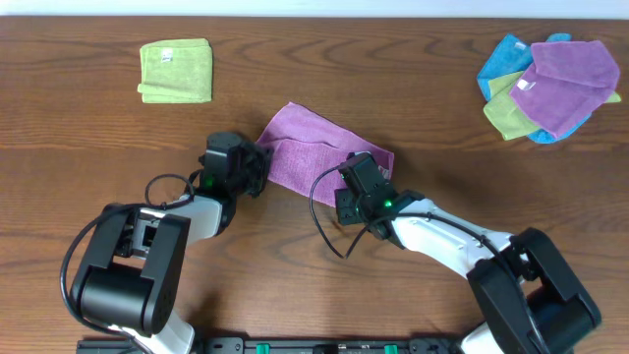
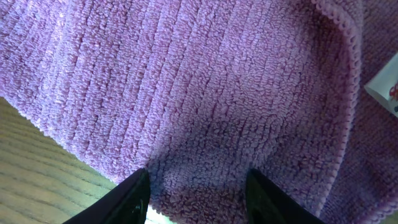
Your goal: Fold the cloth
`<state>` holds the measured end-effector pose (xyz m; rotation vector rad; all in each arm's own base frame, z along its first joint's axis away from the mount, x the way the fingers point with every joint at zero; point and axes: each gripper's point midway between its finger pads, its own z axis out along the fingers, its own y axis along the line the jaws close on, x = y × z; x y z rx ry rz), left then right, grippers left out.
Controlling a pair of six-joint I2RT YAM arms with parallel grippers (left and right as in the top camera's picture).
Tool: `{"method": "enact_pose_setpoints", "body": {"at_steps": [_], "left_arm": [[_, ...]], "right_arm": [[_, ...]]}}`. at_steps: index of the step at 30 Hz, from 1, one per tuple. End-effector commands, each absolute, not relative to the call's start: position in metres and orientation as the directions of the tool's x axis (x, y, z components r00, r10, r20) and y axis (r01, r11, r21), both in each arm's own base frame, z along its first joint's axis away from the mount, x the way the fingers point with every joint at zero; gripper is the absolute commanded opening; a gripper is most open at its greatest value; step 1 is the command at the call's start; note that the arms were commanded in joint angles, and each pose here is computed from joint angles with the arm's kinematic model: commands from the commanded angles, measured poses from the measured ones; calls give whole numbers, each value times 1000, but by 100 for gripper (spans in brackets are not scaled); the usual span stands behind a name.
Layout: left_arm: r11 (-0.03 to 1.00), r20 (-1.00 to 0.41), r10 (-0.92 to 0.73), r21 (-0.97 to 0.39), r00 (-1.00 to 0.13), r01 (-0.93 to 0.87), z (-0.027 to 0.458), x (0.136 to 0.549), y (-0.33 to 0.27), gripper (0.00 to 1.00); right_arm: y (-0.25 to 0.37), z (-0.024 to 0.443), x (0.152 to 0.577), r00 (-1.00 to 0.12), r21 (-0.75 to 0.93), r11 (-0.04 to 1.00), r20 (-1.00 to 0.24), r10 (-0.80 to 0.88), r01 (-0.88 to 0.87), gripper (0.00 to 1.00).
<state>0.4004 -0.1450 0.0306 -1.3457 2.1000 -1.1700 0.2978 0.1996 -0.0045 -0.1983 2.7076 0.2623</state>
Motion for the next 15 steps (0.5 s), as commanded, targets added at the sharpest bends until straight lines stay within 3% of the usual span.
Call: {"method": "enact_pose_setpoints", "body": {"at_steps": [1,3,5,6,7,13,14,15], "left_arm": [[156,132,-869,-840,-476,-519,53,420,-154,6],[150,106,-881,-861,-461,-485,69,436,-153,7],[167,48,-900,-880,-433,-444,83,451,-148,22],[185,18,-903,-886,-430,-426,87,456,-146,18],[203,-8,-905,-887,-426,-414,89,459,-145,7],[219,18,-899,-847,-437,-484,57,451,-160,6],[211,35,-897,-842,-441,-497,50,449,-165,6],[204,50,-895,-838,-444,-506,44,448,-170,6]], "right_arm": [[173,-55,250,-968,98,985,-224,-114,-139,50],[172,-56,249,-969,94,986,-216,-115,-138,48],[171,-56,247,-971,90,986,-208,-116,-137,46],[171,-56,246,-971,89,986,-207,-117,-138,45],[171,-56,246,-972,88,987,-205,-117,-137,41],[170,-56,246,-974,91,988,-204,-102,-122,40],[171,-56,246,-974,92,989,-204,-98,-118,41],[171,-56,247,-974,93,989,-206,-97,-118,50]]}}
